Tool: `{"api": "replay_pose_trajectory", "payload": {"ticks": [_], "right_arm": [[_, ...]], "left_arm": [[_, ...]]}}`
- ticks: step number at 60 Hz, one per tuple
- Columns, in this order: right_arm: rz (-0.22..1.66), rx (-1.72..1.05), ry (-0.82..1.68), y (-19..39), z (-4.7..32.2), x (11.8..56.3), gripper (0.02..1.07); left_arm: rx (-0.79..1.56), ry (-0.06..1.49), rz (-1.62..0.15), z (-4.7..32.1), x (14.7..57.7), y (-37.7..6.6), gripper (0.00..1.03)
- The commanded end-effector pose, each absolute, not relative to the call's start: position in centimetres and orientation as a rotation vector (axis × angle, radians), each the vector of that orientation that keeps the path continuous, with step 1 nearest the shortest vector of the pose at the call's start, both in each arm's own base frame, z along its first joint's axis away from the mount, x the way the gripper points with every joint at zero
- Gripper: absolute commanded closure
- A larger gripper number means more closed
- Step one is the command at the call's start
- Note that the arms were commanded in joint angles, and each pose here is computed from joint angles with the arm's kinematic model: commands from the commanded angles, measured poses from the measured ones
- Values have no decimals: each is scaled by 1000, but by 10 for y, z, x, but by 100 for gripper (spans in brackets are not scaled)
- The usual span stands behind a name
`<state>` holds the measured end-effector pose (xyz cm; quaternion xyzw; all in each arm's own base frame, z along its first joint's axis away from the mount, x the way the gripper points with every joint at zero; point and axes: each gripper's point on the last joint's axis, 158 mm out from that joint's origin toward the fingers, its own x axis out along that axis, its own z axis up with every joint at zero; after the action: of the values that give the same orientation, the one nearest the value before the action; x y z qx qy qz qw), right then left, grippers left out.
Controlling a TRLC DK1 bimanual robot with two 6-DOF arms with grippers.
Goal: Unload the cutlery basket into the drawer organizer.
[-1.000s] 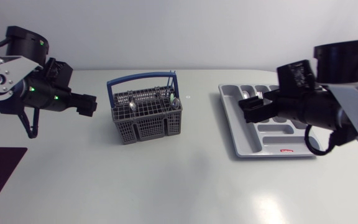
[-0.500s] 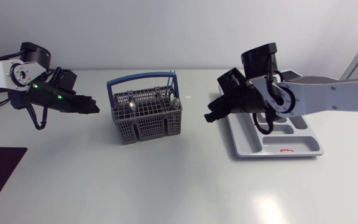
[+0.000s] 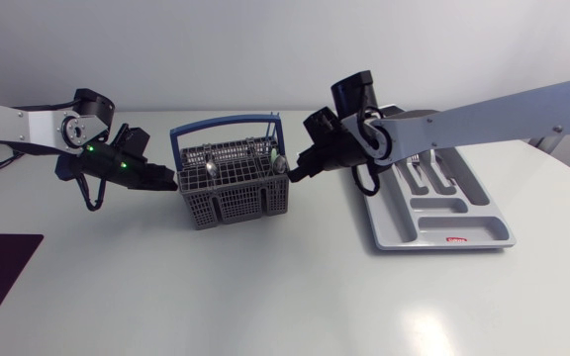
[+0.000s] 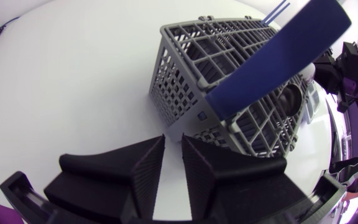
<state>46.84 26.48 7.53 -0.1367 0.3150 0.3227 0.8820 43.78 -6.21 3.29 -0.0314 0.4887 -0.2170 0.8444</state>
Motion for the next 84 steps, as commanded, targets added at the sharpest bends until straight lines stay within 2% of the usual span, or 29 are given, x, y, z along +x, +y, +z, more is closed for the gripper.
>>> {"api": "replay_pose_trajectory", "payload": {"ticks": [1,14,33,39,50,61,74,84], "right_arm": [[709,-249,656,289,77,467,101],[808,-253,701,320,72,427,101],[869,-286,755,329,70,360,101],[826,-282,721,316,82,369,101],[693,-225,671,265,108,416,101],[634,-217,709,244,79,448,101],[645,-210,710,257,61,468,101],[727,-182,720,274,59,456,101]], "left_arm": [[-54,1008,-483,38,446,-68,82],[-68,1002,-530,40,440,-79,81],[-68,993,-578,46,429,-91,81],[-68,978,-570,49,430,-87,81],[-73,973,-556,47,430,-79,81],[-69,968,-565,48,431,-83,81],[-60,962,-585,48,435,-94,81],[-63,971,-596,42,434,-102,81]]}}
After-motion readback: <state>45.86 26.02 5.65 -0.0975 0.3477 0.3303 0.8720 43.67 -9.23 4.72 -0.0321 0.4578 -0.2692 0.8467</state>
